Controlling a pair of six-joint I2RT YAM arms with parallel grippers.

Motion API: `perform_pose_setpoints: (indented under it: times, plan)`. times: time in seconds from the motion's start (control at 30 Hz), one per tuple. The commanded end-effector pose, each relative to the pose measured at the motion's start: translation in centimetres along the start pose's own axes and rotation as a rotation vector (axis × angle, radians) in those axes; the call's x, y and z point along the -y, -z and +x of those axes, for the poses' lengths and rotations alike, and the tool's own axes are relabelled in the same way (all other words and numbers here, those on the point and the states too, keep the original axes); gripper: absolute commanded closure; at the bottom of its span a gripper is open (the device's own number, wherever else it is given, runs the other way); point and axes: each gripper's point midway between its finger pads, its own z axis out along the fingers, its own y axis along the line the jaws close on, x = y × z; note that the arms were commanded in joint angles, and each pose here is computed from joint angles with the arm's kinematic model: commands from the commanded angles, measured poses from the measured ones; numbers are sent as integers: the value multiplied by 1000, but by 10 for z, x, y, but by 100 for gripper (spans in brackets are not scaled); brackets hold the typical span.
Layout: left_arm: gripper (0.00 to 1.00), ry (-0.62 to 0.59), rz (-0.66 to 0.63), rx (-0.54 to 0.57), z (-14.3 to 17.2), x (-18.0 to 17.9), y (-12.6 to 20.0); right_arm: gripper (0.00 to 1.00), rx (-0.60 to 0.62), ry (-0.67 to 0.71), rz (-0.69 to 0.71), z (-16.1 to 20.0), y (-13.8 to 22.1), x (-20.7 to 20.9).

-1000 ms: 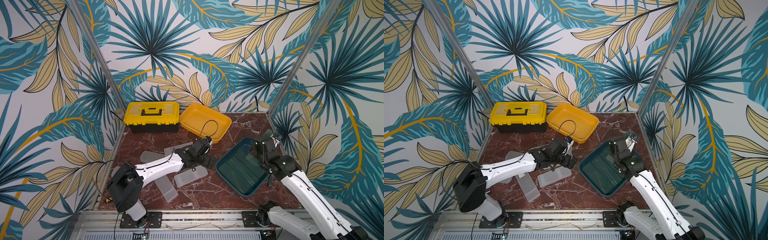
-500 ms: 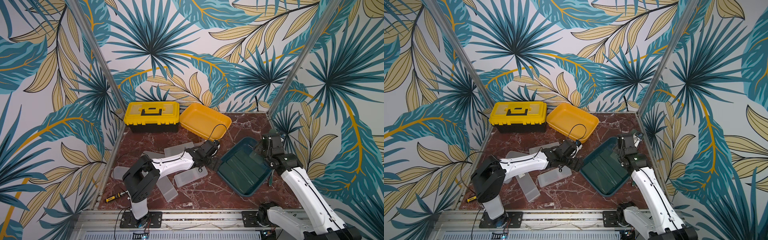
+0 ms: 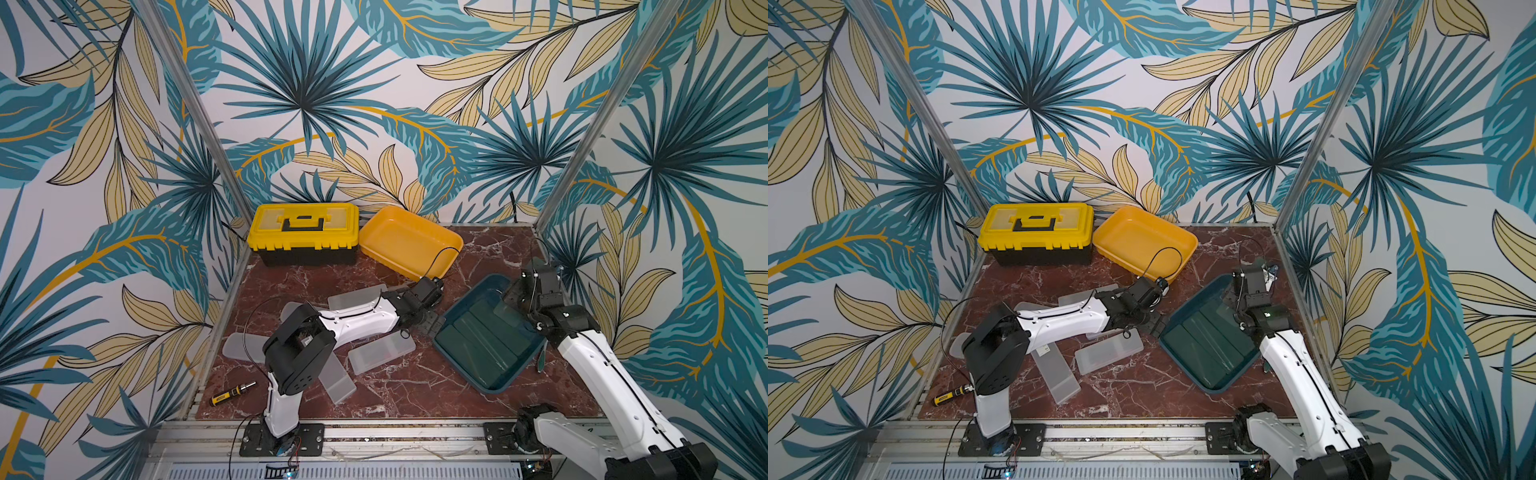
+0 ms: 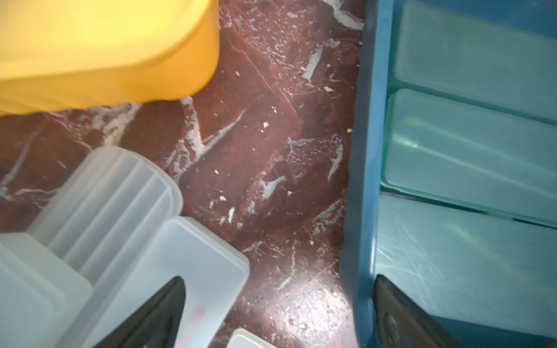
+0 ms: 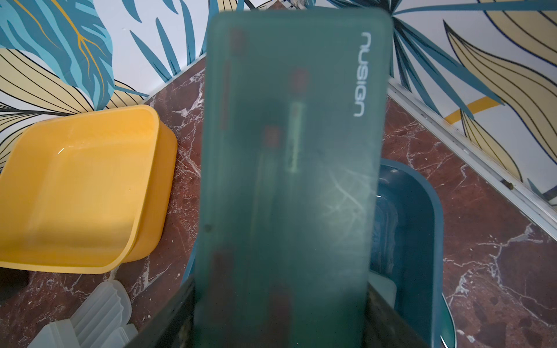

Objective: Place the pencil cases by color into the storage box
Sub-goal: Adjust the storage box at the center of the board.

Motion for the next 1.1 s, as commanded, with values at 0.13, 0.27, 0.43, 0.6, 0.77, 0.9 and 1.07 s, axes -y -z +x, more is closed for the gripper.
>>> perform_pose_setpoints:
  times: [0.13,0.27,0.43,0.6,0.77,0.9,1.07]
  plan:
    - [3,-43,-147,6,-22,-47,0,32,17,16,-12,1,1,2]
    - [3,-51,-202,13,-30,-67,-5,32,12,17,-19,2,1,2]
    - [3,-58,-248,39,-49,-84,-7,32,-4,30,-26,5,-1,0]
    - [3,-56,-281,51,-65,-104,-18,32,-45,82,-24,13,-4,-1]
    - [3,4,-281,70,-74,-122,-12,32,-99,163,-21,20,-10,-5]
    - [3,30,-277,86,-77,-129,-2,31,-149,255,-14,26,-18,-8]
    - [3,64,-231,122,-82,-124,12,29,-205,369,21,33,-32,-8]
